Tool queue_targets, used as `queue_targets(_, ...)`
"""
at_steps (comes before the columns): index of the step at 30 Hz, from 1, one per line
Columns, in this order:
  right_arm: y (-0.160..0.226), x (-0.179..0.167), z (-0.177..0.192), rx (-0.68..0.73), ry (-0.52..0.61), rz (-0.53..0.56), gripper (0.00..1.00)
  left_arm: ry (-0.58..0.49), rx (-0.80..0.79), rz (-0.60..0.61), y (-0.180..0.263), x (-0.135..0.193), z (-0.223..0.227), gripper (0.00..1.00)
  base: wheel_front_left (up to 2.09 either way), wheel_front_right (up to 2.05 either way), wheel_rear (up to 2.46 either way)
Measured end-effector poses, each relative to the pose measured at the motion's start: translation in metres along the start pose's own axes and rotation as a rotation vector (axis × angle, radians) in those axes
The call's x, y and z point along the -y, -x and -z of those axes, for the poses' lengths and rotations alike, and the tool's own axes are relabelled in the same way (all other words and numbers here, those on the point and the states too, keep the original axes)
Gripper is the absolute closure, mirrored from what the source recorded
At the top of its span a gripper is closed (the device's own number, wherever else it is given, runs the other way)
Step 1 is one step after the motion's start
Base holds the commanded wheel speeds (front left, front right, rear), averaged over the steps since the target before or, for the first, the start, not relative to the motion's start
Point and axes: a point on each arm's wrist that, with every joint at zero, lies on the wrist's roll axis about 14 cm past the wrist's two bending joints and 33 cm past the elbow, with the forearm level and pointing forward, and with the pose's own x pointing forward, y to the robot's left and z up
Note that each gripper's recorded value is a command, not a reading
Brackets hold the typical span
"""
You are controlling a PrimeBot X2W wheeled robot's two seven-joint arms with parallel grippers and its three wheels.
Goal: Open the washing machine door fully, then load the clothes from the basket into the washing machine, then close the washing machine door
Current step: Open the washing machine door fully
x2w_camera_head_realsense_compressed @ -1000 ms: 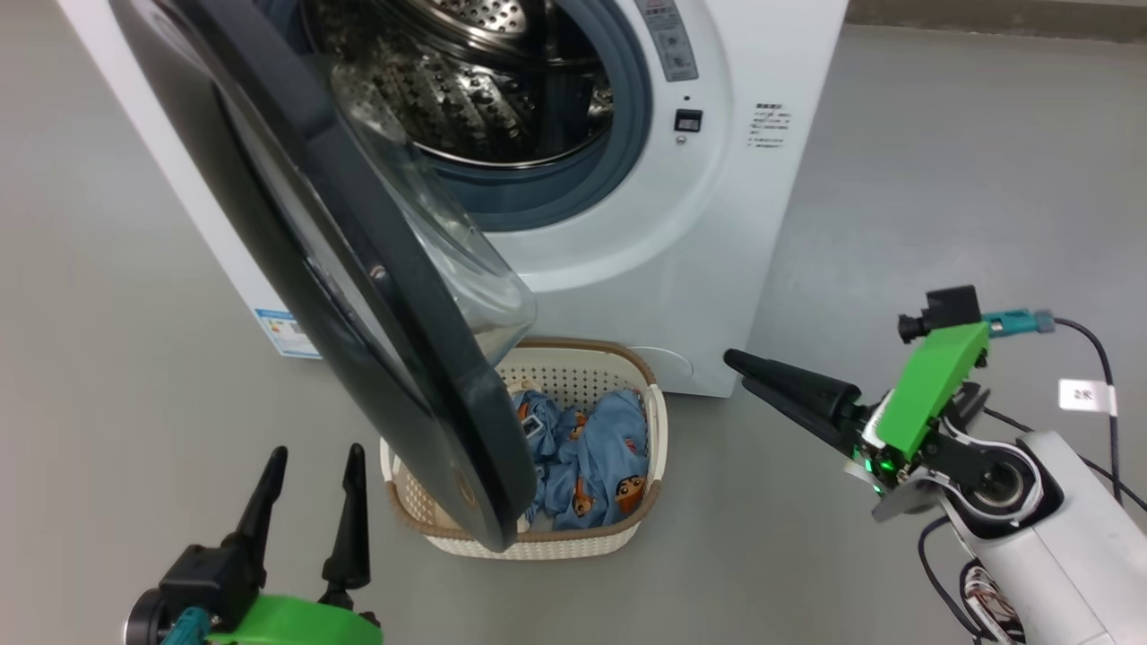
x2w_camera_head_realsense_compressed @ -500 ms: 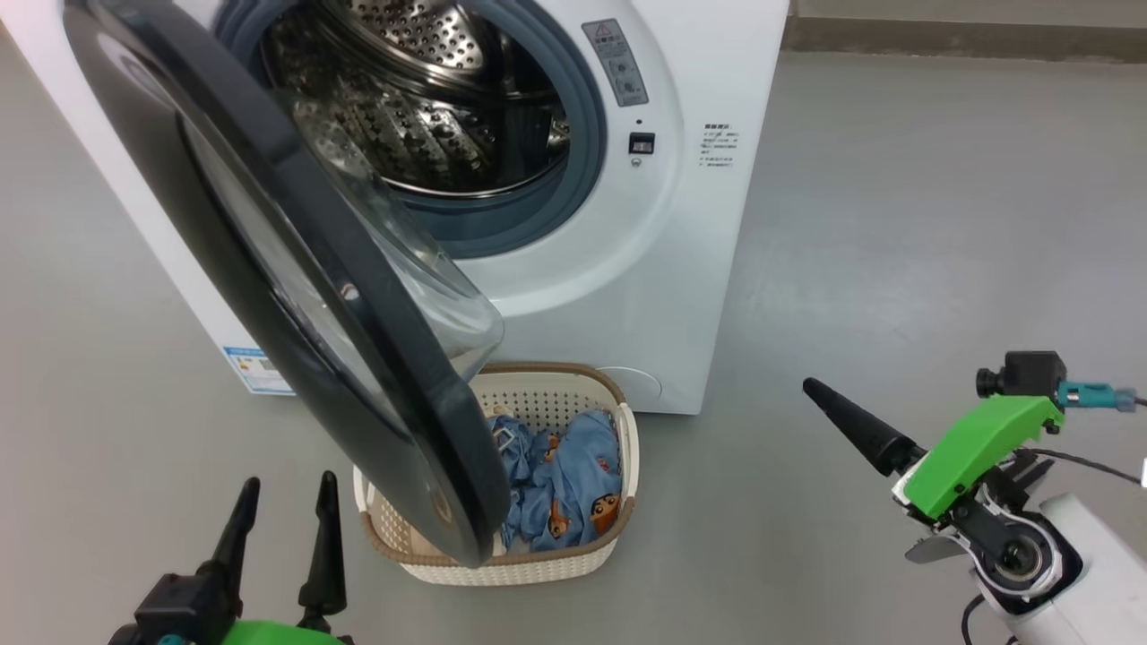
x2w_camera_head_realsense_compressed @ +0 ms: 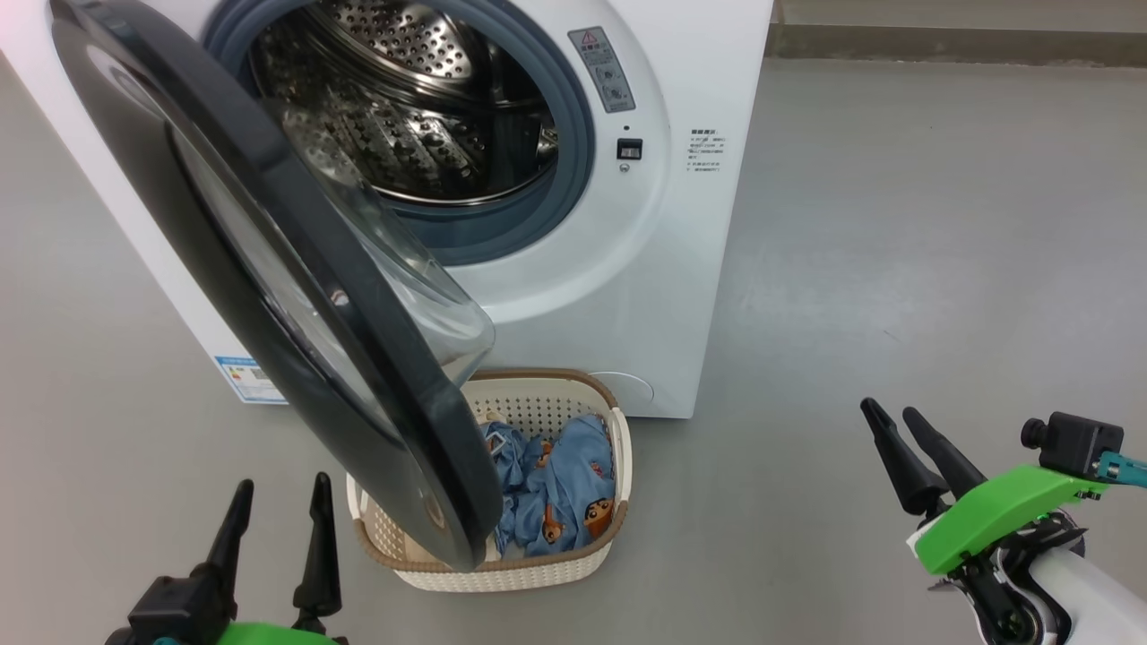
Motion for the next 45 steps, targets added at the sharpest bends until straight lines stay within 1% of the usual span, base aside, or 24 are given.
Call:
queue_targets(2,0.003,0.005,0.003,-0.010,0.052,0.005,0.00,0.000,0.000,-0.001,0.000,0.000,0.000,0.00,0.00,0.00,0.00)
queue_targets(4,0.004,0.009,0.002,-0.009,0.076,0.015,0.00,0.000,0.001,-0.002,0.000,-0.001,0.000,0.00,0.00,0.00,0.00)
queue_targets(7,0.002,0.012,-0.017,0.051,0.135,0.023,0.00,0.000,0.002,-0.005,0.000,-0.001,0.000,0.00,0.00,0.00,0.00)
queue_targets(9,0.003,0.014,-0.023,0.077,0.167,0.030,0.00,0.000,0.002,-0.006,0.000,-0.002,-0.001,0.00,0.00,0.00,0.00)
queue_targets(14,0.016,0.022,-0.012,0.085,0.218,0.064,0.00,0.001,-0.006,-0.011,0.003,-0.004,0.002,0.00,0.00,0.00,0.00)
queue_targets(22,0.026,0.021,-0.022,0.150,0.325,0.082,0.00,0.001,-0.010,-0.016,0.004,-0.005,0.003,0.00,0.00,0.00,0.00)
queue_targets(31,0.038,0.030,-0.014,0.150,0.370,0.129,0.00,0.001,-0.009,-0.017,0.004,-0.005,0.003,0.00,0.00,0.00,0.00)
queue_targets(37,0.046,0.037,-0.003,0.130,0.364,0.159,0.00,0.001,-0.008,-0.018,0.004,-0.006,0.003,0.00,0.00,0.00,0.00)
queue_targets(45,0.047,0.038,-0.005,0.140,0.363,0.167,0.00,0.001,-0.006,-0.015,0.004,-0.005,0.002,0.00,0.00,0.00,0.00)
